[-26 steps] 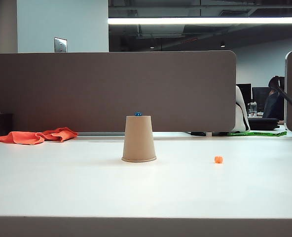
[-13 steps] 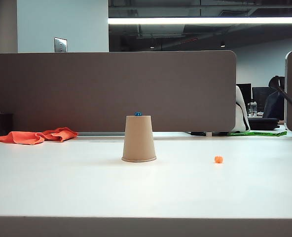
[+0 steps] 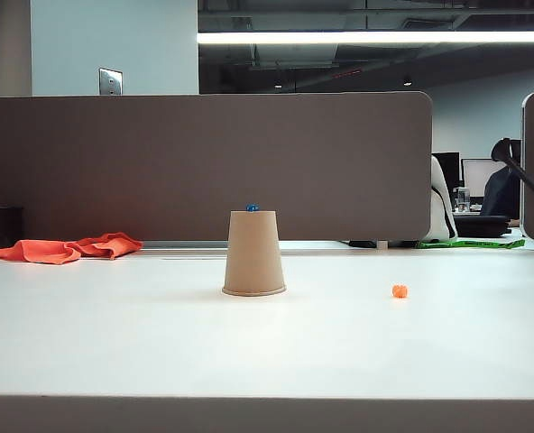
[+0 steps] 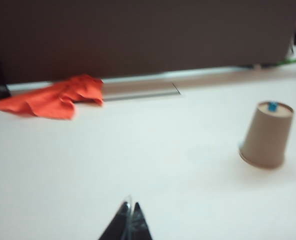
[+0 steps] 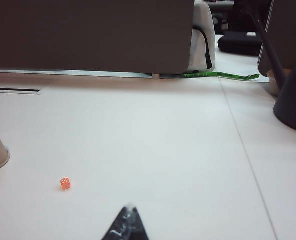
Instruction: Throw the dice onto the paper cup, compare its value with the values of the other dice on the table, place the die with the higher value on the paper cup, and take no action if both dice have the same value.
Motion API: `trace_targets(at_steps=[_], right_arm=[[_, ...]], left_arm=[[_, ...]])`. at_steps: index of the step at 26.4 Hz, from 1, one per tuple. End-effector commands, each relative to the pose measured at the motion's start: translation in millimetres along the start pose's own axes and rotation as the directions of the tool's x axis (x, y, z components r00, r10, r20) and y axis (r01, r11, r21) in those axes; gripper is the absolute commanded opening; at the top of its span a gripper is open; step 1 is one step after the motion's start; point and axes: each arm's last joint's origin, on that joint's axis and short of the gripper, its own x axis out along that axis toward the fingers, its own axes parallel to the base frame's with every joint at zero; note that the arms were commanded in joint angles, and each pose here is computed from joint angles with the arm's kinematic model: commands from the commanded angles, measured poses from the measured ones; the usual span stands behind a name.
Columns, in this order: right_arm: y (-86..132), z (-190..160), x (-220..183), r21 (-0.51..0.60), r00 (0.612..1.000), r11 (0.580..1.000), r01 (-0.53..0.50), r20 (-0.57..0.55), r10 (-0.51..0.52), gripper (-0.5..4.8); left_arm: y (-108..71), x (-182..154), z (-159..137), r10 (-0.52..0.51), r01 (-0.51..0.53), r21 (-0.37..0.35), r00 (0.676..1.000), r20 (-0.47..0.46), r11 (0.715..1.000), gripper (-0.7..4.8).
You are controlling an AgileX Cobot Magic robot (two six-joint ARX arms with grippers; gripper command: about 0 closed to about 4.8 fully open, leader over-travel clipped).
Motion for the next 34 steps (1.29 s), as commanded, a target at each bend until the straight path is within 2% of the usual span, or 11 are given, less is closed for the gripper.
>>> trace_targets(at_steps=[1, 3, 6, 12, 19, 20, 23, 27, 30, 32, 34], right_arm=[[0, 12, 0, -0.013, 0.999, 1.0, -0.001, -0.045, 0.001, -0.06], [0, 24, 6, -0.002, 0.992, 1.0, -0.018, -0.127, 0.017, -0.06], [1, 48, 21, 0.021, 0.962, 0.996, -0.086, -0.257, 0.089, -0.06], [2, 76, 60, 0.06, 0.887, 0.988, -0.141, -0.436, 0.153, -0.06], [24, 64, 91, -0.023, 0.835, 0.976, -0.216, -0.522, 0.173, -0.06], [28, 63, 94, -0.034, 0.835, 0.974, -0.226, -0.522, 0.176, -0.06], [35, 63, 100, -0.039, 0.843, 0.965, -0.258, -0.497, 0.206, -0.06], [37, 64, 109, -0.045, 0.863, 0.964, -0.263, -0.457, 0.214, -0.06], [38, 68, 112, -0.049, 0.881, 0.963, -0.265, -0.417, 0.222, -0.06], [38, 69, 114, -0.049, 0.885, 0.962, -0.268, -0.406, 0.226, -0.06], [38, 68, 114, -0.049, 0.885, 0.962, -0.268, -0.407, 0.226, -0.06]], left_arm=[[-0.8, 3, 11, -0.034, 0.036, 0.061, 0.999, -0.028, 0.997, -0.06], [-1.6, 11, 23, -0.07, 0.076, 0.089, 0.995, -0.07, 0.993, -0.06], [-6.6, 32, 39, -0.153, 0.163, 0.079, 0.98, -0.127, 0.983, -0.06], [-23.0, 78, 47, -0.272, 0.285, 0.079, 0.951, -0.145, 0.955, -0.06], [-32.4, 115, 47, -0.304, 0.317, 0.09, 0.944, -0.13, 0.944, -0.06], [-32.9, 121, 49, -0.31, 0.322, 0.119, 0.945, -0.107, 0.939, -0.06], [-36.9, 135, 53, -0.412, 0.412, 0.217, 0.91, -0.047, 0.885, -0.06], [-40.4, 162, 51, -0.459, 0.465, 0.228, 0.885, -0.078, 0.856, -0.06], [-45.8, 184, 48, -0.576, 0.572, 0.298, 0.813, -0.082, 0.765, -0.06], [-49.4, 200, 45, -0.647, 0.639, 0.293, 0.758, -0.08, 0.711, -0.06], [-51.6, 215, 42, -0.674, 0.664, 0.289, 0.734, -0.079, 0.69, -0.06]])
